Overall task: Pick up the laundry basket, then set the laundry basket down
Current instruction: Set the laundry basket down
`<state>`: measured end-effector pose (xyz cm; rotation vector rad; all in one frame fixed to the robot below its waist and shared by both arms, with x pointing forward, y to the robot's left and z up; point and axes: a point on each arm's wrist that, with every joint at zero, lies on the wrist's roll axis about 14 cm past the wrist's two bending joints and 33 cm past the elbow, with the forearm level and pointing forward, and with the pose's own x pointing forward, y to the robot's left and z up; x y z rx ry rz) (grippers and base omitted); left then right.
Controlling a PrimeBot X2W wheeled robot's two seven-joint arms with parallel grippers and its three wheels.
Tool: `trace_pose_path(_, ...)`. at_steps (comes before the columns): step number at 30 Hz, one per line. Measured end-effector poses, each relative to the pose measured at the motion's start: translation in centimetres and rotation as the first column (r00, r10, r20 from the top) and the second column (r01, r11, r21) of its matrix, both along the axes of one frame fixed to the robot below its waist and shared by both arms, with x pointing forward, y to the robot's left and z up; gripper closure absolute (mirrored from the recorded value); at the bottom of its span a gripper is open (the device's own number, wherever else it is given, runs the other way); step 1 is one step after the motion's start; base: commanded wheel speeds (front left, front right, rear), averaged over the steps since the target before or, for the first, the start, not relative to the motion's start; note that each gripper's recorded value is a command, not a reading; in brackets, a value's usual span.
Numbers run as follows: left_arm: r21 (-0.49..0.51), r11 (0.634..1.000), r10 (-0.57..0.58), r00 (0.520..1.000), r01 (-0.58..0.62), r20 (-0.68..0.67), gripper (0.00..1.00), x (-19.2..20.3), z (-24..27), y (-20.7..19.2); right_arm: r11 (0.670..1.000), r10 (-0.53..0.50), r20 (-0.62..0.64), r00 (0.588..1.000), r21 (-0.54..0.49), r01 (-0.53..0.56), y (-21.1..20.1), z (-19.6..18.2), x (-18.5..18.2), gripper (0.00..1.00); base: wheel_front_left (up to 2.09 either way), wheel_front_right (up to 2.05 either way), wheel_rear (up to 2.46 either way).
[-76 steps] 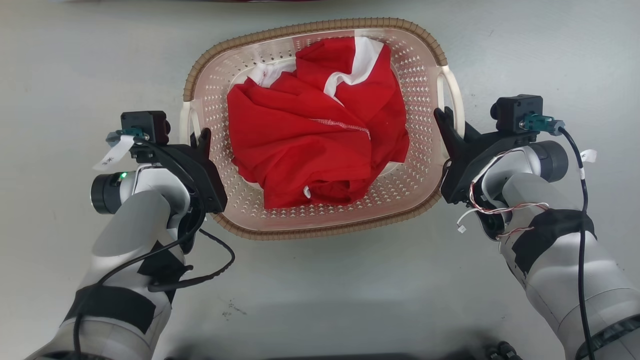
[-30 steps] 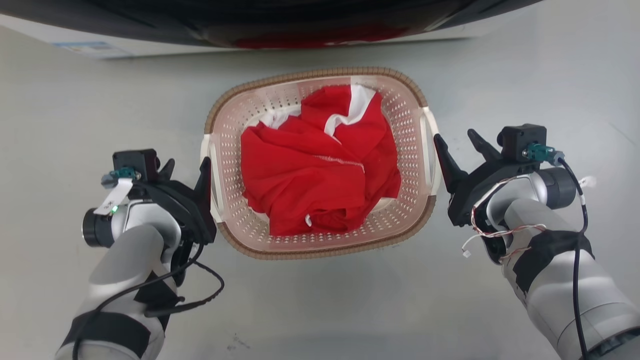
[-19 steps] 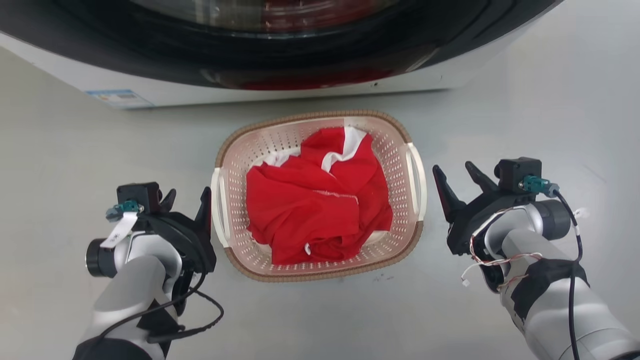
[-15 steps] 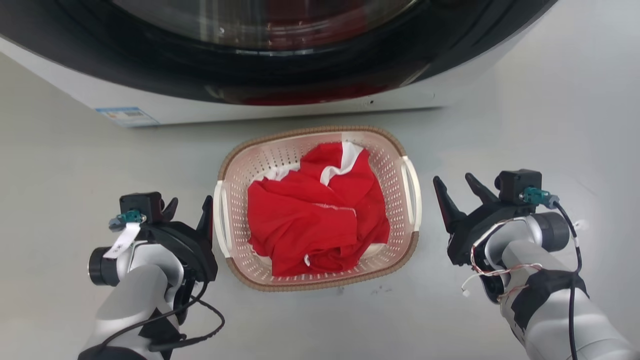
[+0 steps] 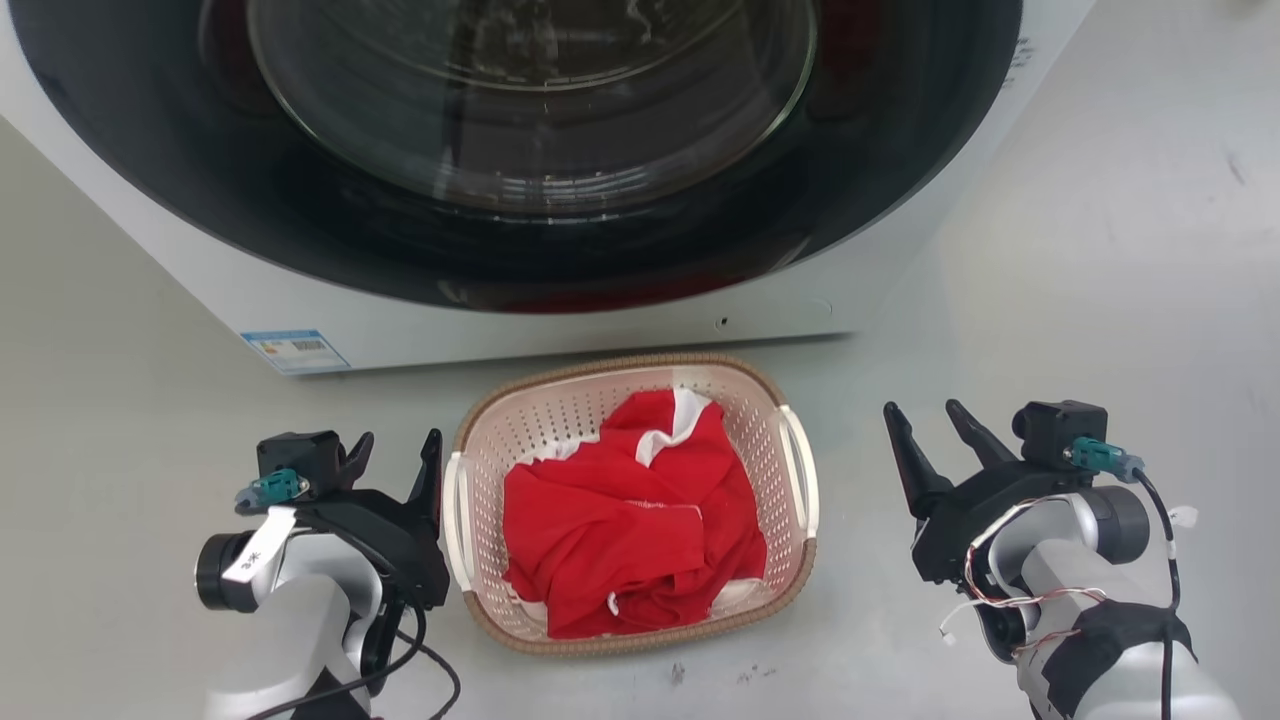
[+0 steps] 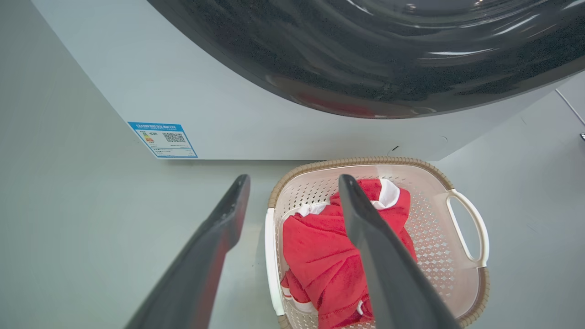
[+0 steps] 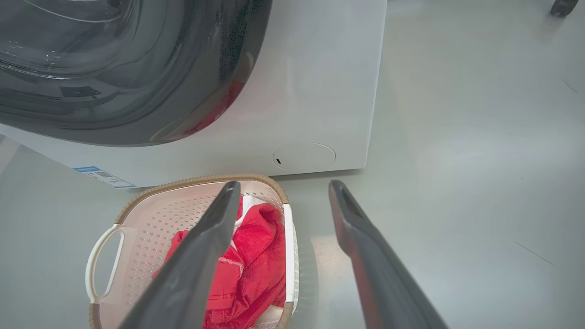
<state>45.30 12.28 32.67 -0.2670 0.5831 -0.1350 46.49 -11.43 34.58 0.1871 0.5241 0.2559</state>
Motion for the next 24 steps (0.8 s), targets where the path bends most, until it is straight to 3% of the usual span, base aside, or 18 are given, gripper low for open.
trace_pose_path(13, 0.013, 1.000, -0.006, 0.975, 0.003, 0.220, 0.00, -0.2, 7.0, -0.2, 0.999, -0.031, 0.177, 0.984, 0.023, 0.028, -0.8, 6.3, -1.0, 0.00, 0.00, 0.00, 0.00)
trace_pose_path(24, 0.022, 1.000, -0.008, 0.917, -0.001, 0.400, 0.00, -2.1, 12.3, -0.3, 0.998, -0.056, 0.336, 0.940, 0.012, 0.055, -1.7, 11.2, -2.4, 0.00, 0.00, 0.00, 0.00)
